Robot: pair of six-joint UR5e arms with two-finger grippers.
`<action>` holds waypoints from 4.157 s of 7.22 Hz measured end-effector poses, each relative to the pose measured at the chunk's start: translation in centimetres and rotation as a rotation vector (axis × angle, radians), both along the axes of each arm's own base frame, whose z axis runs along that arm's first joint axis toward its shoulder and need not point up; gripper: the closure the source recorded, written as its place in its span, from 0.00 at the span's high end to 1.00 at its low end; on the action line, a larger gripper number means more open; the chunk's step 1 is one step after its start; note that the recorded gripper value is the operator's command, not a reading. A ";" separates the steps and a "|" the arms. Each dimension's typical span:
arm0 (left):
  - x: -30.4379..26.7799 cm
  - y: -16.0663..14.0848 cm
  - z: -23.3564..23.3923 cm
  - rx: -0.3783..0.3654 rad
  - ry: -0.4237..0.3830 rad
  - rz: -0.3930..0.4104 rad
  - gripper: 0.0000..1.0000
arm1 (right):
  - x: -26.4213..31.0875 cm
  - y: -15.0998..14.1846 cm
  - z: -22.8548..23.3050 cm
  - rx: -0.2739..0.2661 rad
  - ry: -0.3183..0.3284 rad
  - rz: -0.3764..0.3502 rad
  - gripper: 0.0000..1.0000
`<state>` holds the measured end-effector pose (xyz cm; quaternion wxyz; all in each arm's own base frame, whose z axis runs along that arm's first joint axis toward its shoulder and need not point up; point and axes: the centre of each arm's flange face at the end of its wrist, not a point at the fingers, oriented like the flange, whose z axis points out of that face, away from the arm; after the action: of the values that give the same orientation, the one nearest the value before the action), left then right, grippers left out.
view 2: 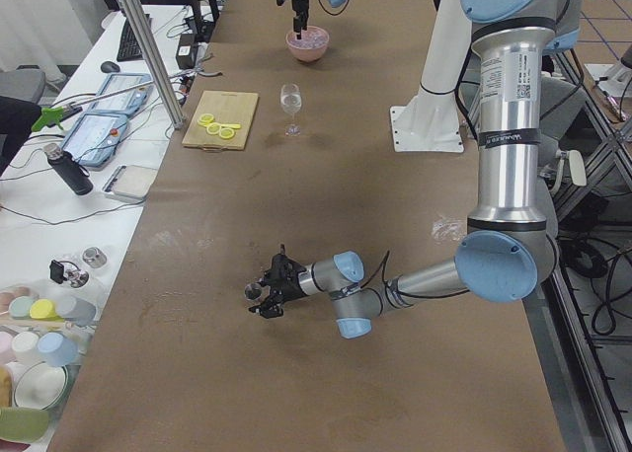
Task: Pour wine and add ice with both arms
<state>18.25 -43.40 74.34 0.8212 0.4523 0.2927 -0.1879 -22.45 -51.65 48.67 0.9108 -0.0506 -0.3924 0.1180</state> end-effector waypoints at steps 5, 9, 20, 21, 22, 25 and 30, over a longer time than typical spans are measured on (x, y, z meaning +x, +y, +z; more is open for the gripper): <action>-0.4 0.4 0.7 0.011 -0.005 0.006 0.03 | -0.2 3.1 2.6 -0.029 -0.065 0.055 1.00; -0.5 0.6 0.5 0.024 0.007 0.007 0.00 | -1.0 4.4 2.4 -0.022 -0.080 0.052 1.00; -0.1 -7.2 -34.7 0.041 -0.318 0.023 0.00 | -2.2 7.5 2.4 -0.046 -0.030 -0.001 0.53; 2.8 -8.4 -39.3 0.049 -0.354 0.014 0.00 | -1.8 7.4 2.1 -0.053 -0.026 0.003 0.49; 6.5 -8.6 -43.8 0.060 -0.399 0.011 0.00 | -1.7 7.4 2.0 -0.058 -0.022 0.002 0.44; 17.1 -3.9 -50.7 0.137 -0.523 0.017 0.00 | -1.9 7.4 2.1 -0.055 -0.018 -0.011 0.20; 27.8 3.7 -55.6 0.246 -0.630 0.045 0.00 | -0.7 6.4 1.2 -0.065 -0.024 -0.007 0.00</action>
<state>46.10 -39.66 18.74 0.8145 0.5774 0.0548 0.0159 -23.18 -45.28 49.83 0.9044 -0.0832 -0.3990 0.1267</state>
